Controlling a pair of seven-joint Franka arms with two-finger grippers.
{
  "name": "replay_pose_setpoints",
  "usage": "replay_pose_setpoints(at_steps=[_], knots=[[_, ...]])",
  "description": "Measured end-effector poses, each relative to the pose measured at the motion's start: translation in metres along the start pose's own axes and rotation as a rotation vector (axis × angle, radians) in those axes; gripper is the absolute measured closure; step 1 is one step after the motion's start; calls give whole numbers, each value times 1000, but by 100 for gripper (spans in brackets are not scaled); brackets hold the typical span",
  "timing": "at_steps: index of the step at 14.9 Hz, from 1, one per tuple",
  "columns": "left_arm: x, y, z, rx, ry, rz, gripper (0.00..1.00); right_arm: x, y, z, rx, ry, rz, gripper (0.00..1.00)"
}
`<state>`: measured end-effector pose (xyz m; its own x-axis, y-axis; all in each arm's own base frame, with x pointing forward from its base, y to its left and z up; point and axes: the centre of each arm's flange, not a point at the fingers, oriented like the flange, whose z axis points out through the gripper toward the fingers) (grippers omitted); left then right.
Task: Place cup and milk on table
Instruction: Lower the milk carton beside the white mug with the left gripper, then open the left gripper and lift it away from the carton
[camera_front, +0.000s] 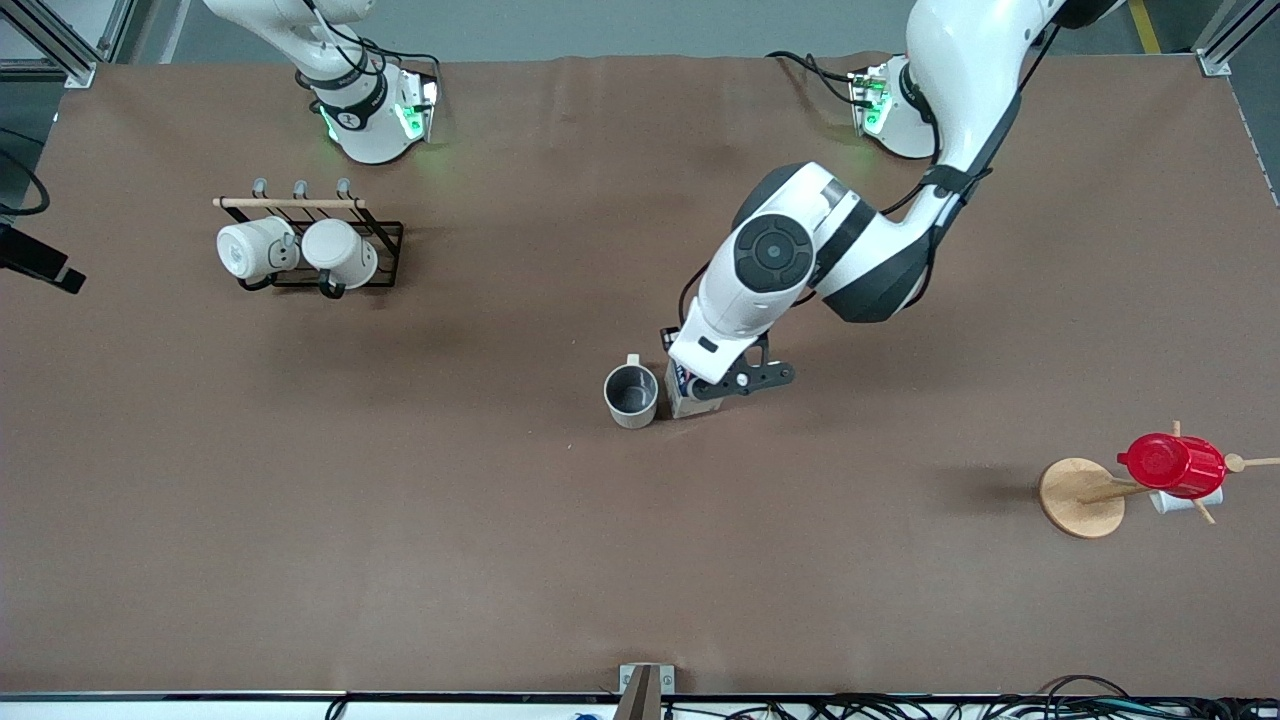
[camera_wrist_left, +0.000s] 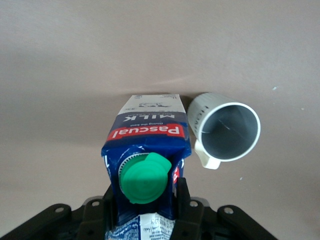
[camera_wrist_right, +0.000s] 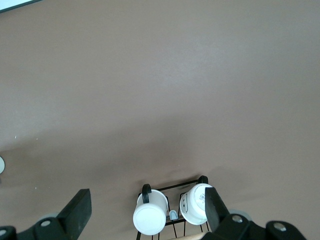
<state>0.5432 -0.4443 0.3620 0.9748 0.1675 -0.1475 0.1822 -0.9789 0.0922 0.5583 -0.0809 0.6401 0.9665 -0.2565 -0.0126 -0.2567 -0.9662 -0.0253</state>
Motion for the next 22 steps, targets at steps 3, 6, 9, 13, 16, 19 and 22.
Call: replay_pose_setpoints(at_steps=[3,6,9,13,16,19,22], knots=[[-14,15,9,1,-6,29,52,-1,-18,0,3,7,-34,0],[-18,19,14,9,-5,40,44,-4,-36,-8,5,26,-100,0],[-14,16,22,28,3,45,31,-4,-35,-15,6,43,-130,0],[-10,18,14,15,15,43,0,-4,-34,-15,1,47,-138,0],[1,13,-35,-16,66,25,0,-4,-34,-15,0,44,-137,0],[25,-25,-110,-10,143,-25,0,-4,-33,-15,0,42,-135,0],[52,-90,-181,47,241,-8,0,-4,-32,-15,-1,41,-133,0]])
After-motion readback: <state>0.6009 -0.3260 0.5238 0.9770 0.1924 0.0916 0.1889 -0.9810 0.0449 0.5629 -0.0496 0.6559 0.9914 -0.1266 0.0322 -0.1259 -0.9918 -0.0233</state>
